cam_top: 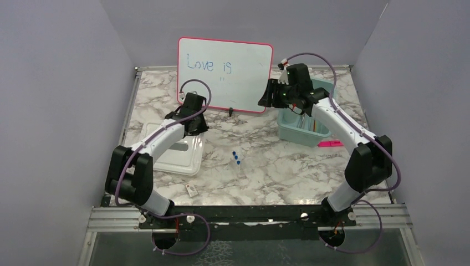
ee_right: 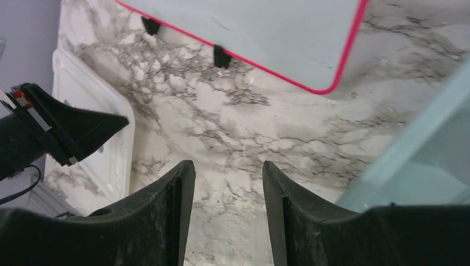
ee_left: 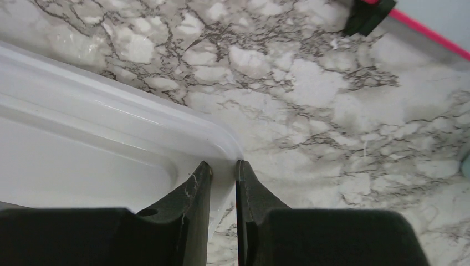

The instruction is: Organize the chemistry lab equipment

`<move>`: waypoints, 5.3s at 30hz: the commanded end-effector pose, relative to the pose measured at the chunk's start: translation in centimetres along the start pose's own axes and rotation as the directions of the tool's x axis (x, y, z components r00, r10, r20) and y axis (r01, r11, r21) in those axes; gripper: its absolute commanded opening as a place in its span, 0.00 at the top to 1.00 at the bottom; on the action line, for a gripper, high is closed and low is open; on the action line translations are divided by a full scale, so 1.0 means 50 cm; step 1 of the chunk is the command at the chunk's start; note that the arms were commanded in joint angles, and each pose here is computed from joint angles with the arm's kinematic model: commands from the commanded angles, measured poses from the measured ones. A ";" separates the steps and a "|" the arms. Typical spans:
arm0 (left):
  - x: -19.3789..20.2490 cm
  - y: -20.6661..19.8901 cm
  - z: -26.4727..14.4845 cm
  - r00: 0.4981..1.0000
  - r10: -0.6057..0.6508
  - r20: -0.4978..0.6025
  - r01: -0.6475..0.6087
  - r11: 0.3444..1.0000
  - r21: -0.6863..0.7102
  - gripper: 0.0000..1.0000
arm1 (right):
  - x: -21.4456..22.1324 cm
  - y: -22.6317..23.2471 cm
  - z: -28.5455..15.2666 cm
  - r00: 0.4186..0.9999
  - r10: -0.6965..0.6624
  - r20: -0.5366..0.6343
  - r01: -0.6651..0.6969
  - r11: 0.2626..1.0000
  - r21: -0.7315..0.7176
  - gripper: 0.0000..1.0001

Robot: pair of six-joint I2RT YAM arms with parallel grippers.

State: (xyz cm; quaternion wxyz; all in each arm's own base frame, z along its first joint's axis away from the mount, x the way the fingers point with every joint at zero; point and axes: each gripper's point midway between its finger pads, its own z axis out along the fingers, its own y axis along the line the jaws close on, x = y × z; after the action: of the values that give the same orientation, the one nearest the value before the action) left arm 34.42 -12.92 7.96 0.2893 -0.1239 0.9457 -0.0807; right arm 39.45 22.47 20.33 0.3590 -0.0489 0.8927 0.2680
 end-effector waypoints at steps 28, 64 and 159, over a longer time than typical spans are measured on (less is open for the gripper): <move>-0.018 -0.069 -0.164 0.962 0.013 0.272 -0.116 0.923 0.368 0.98 | 0.220 0.441 0.279 0.886 -0.050 -0.460 -0.205 0.850 -0.486 0.32; -0.172 -0.077 -0.449 0.804 -0.124 0.581 -0.165 0.893 0.419 0.26 | 0.049 0.548 0.092 0.987 -0.127 -0.098 0.021 0.708 -0.706 1.00; 0.042 -0.608 -0.093 0.933 0.359 0.000 -0.223 0.579 0.784 0.33 | 0.115 -0.442 -0.351 0.730 0.394 0.558 -0.676 0.534 0.507 0.38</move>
State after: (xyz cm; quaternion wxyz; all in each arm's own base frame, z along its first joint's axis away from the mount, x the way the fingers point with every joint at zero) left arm 35.48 -41.70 17.25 0.2397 0.1648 0.8477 -0.4437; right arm 31.83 -3.63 17.68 0.4264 0.4378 0.7885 0.0691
